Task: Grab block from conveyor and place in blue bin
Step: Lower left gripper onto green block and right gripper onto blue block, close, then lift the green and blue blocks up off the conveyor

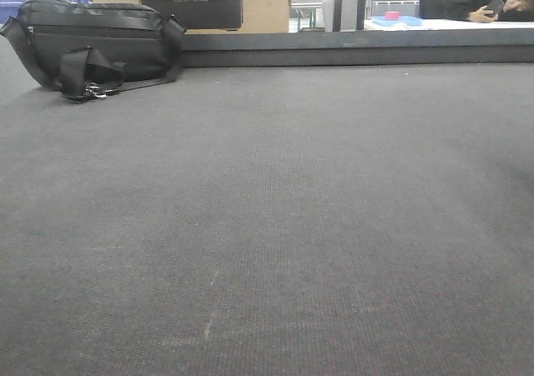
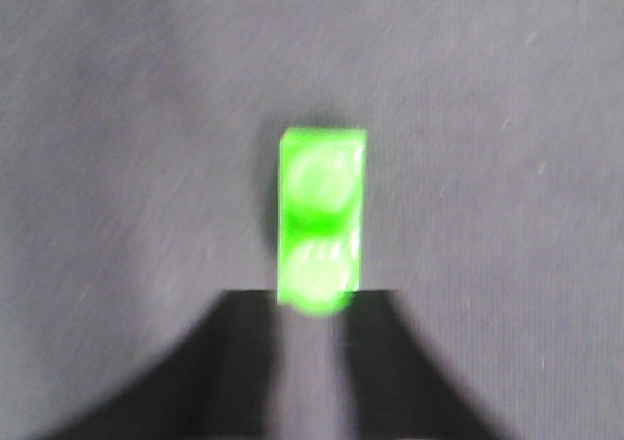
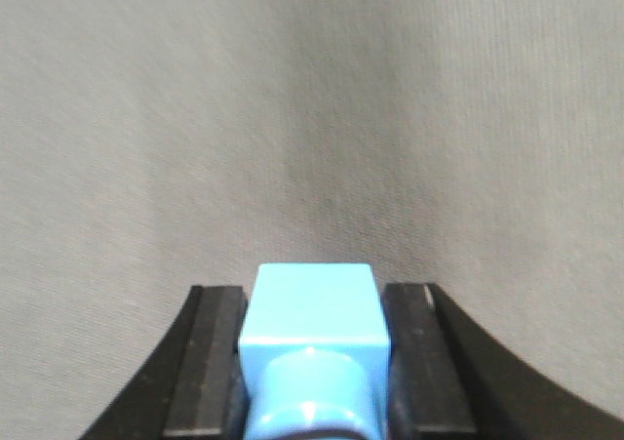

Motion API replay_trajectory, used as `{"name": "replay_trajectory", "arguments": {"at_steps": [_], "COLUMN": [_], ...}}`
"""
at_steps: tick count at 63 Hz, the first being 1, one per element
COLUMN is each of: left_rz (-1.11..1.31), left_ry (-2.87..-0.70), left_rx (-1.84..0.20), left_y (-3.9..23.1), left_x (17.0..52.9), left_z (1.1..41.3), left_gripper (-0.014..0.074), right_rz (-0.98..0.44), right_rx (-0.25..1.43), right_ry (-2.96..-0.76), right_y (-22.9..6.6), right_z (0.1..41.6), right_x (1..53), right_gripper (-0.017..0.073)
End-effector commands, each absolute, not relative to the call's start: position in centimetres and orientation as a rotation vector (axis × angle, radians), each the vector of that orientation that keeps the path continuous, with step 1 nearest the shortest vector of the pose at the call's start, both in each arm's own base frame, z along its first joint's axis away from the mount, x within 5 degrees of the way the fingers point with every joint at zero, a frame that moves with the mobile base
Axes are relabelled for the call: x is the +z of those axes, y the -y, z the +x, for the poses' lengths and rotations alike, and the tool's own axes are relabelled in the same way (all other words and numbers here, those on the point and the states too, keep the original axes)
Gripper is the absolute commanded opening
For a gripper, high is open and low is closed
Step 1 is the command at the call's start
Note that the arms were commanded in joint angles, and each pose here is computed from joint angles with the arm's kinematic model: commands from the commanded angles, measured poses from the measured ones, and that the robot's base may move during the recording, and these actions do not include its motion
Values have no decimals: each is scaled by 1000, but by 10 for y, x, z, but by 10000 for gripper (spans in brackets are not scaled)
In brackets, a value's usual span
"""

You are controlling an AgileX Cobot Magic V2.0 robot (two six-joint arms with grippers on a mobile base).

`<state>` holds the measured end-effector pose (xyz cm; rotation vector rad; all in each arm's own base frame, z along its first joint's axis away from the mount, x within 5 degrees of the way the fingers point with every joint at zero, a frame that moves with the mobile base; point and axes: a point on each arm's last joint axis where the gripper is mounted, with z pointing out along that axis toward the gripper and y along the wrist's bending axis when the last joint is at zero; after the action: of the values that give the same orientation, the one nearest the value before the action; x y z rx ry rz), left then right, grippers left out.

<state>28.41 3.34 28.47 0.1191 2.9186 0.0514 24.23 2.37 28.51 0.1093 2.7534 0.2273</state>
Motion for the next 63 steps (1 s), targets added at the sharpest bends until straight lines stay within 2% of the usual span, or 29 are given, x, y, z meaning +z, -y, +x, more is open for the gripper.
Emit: {"name": "replay_trajectory", "arguments": {"at_steps": [1,6,9,22,33,40,48,50,58,63], "left_rz": [136,129,126,127,132,130,130,130,110,83], "left_ry": [-2927,-2961,-2987,-3092,-3095,-3103,-3104,-3104,-3085,-2992], "left_rx": [50,21,7,-22,-17,-24,-25,-25,-62,-112], "left_y": [-33,-33,-33,-34,-35,-35,-35,-35,-32,-28], "left_x": [276,265,256,221,214,214,214,214,222,239], "left_z": [292,298,302,316,320,319,319,319,320,320], "left_gripper": [361,435,448,417,363,269,-19,-113,-111,-111], "right_rz": [108,108,108,109,109,109,111,111,103,98], "right_rx": [234,234,234,234,234,234,234,234,238,241], "right_ry": [-2752,-2754,-2754,-2750,-2750,-2743,-2718,-2717,-2701,-2659], "right_y": [-24,-24,-24,-24,-24,-24,-24,-24,-24,-24], "right_z": [241,240,240,241,241,241,243,243,241,236], "right_x": [288,288,288,288,288,289,289,289,301,311], "right_gripper": [-162,-162,-162,-162,-162,-162,-162,-162,-162,-162]}}
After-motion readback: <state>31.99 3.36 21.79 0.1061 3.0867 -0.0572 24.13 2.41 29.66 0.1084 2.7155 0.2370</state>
